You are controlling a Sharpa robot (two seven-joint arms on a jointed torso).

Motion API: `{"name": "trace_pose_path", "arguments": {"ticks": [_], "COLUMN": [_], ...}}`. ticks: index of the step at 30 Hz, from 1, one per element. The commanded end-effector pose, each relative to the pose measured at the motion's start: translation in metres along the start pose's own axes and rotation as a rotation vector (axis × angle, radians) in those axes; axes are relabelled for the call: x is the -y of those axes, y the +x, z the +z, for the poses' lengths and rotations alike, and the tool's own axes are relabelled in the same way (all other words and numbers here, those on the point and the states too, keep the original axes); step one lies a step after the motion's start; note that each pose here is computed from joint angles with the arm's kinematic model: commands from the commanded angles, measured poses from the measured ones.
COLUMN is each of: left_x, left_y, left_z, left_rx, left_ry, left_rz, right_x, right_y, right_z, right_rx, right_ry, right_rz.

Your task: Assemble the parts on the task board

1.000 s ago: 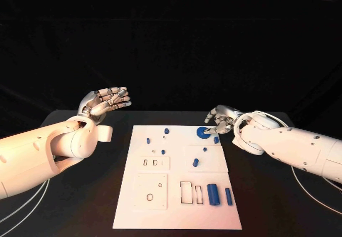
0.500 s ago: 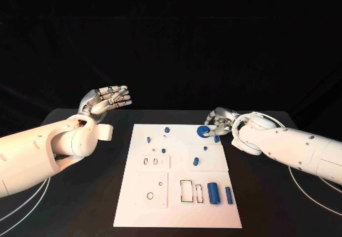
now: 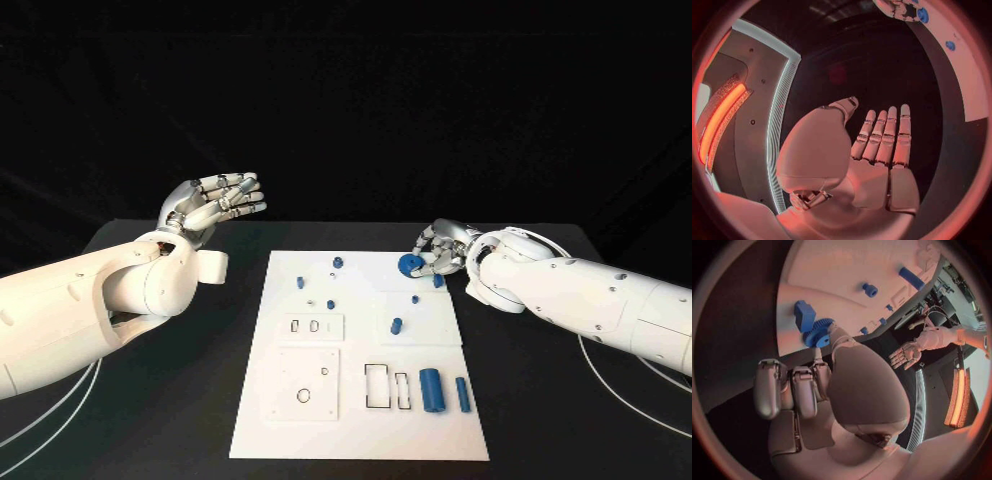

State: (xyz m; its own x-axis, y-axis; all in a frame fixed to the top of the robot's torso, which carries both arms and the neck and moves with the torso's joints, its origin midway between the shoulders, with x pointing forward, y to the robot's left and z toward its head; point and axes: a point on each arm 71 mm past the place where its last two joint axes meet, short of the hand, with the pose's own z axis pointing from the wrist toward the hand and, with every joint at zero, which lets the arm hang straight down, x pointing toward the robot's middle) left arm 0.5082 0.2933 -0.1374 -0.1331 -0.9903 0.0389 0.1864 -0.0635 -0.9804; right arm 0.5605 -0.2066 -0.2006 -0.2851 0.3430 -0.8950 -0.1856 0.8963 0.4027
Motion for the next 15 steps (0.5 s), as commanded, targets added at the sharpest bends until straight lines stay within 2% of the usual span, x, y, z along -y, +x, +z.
{"name": "trace_pose_path", "arguments": {"ticks": [1,8,15], "left_x": [0.0023,0.0020,0.0018], "left_y": [0.0021,0.0024,0.0023], "left_z": [0.0010,0.0012,0.0013], "left_rx": [-0.016,-0.017,-0.015], "left_ry": [0.014,0.014,0.010], "left_rz": [-0.012,-0.012,-0.012], "right_x": [0.0014,-0.0003,-0.0025], "right_y": [0.0045,0.0066,0.0064], "right_z": [0.0004,0.0015,0.0019], "right_rx": [-0.029,-0.028,0.007], "right_ry": [0.004,0.001,-0.002], "right_rz": [0.006,0.013,0.010]}}
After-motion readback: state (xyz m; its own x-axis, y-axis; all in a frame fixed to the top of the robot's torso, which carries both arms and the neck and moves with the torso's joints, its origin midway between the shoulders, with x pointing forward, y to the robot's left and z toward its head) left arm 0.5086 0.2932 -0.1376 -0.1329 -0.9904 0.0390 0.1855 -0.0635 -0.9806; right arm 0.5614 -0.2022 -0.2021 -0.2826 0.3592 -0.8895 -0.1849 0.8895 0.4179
